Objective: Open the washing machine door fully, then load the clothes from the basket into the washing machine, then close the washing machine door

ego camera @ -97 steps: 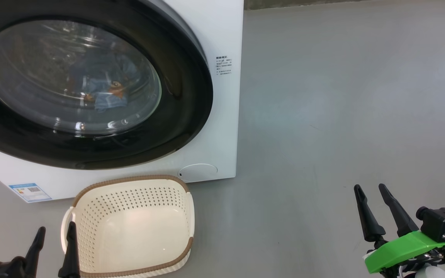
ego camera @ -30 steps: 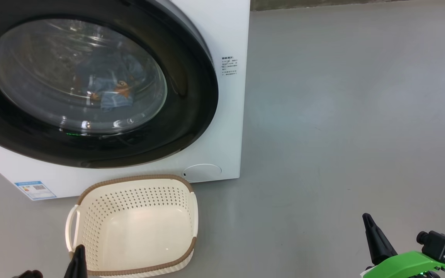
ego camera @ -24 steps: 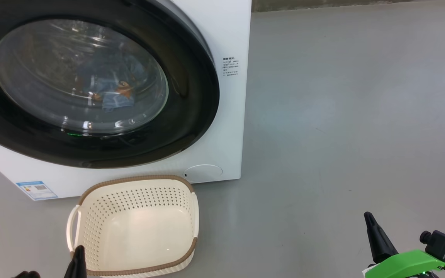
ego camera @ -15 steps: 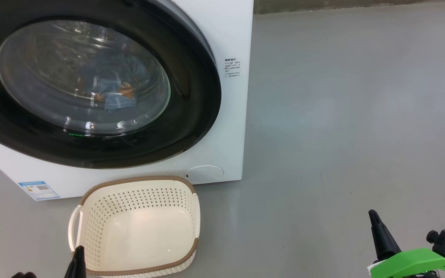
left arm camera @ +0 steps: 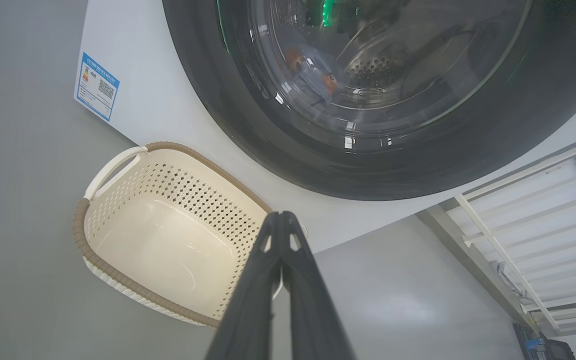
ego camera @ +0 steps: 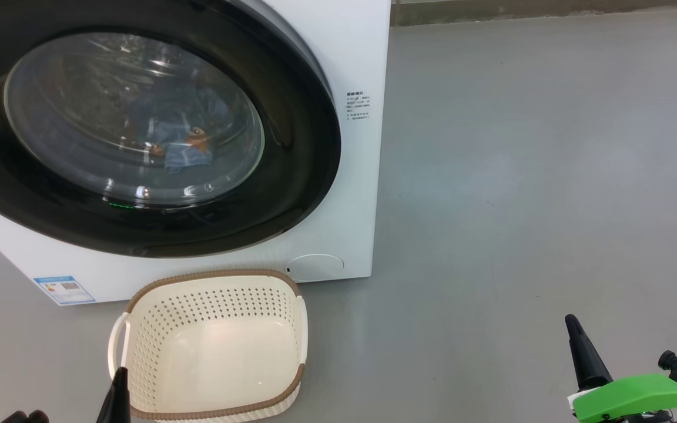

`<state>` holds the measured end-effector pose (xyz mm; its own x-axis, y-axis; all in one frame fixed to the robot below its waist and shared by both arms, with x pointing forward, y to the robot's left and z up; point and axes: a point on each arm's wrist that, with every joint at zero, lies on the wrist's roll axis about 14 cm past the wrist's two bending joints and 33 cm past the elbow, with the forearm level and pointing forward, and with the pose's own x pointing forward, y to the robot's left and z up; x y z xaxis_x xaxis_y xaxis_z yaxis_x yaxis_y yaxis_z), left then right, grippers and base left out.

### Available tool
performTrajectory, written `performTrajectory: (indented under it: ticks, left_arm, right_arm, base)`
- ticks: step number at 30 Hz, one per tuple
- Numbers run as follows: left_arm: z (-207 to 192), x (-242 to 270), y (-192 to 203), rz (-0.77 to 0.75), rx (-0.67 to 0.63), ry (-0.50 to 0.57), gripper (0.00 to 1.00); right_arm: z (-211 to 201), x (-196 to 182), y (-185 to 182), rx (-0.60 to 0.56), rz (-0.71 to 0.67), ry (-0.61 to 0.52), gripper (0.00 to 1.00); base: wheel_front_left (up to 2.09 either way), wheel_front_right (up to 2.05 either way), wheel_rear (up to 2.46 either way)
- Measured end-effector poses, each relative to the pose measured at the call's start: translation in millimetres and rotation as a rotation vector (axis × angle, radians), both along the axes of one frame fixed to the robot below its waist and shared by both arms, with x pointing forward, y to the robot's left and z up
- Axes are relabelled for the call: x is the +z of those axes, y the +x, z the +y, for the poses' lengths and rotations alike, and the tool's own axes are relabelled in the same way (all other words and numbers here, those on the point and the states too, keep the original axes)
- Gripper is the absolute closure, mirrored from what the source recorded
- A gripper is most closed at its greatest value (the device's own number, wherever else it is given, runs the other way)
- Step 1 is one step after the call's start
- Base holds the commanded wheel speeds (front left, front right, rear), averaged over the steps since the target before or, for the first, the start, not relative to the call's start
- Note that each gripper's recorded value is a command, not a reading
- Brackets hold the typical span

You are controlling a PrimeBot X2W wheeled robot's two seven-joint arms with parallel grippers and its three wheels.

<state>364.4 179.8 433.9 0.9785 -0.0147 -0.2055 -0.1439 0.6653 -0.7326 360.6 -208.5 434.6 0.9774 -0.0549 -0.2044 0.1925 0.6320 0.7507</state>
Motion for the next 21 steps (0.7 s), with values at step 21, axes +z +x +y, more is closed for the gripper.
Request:
performTrajectory:
  ticks: [21]
  left_arm:
    - [2.4, 9.8, 2.9, -0.011, 0.047, -0.212, 1.0]
  right_arm:
    - [-2.5, 12.2, 5.4, -0.04, -0.035, 0.195, 1.0]
  base:
    - [0.0, 0.0, 0.0]
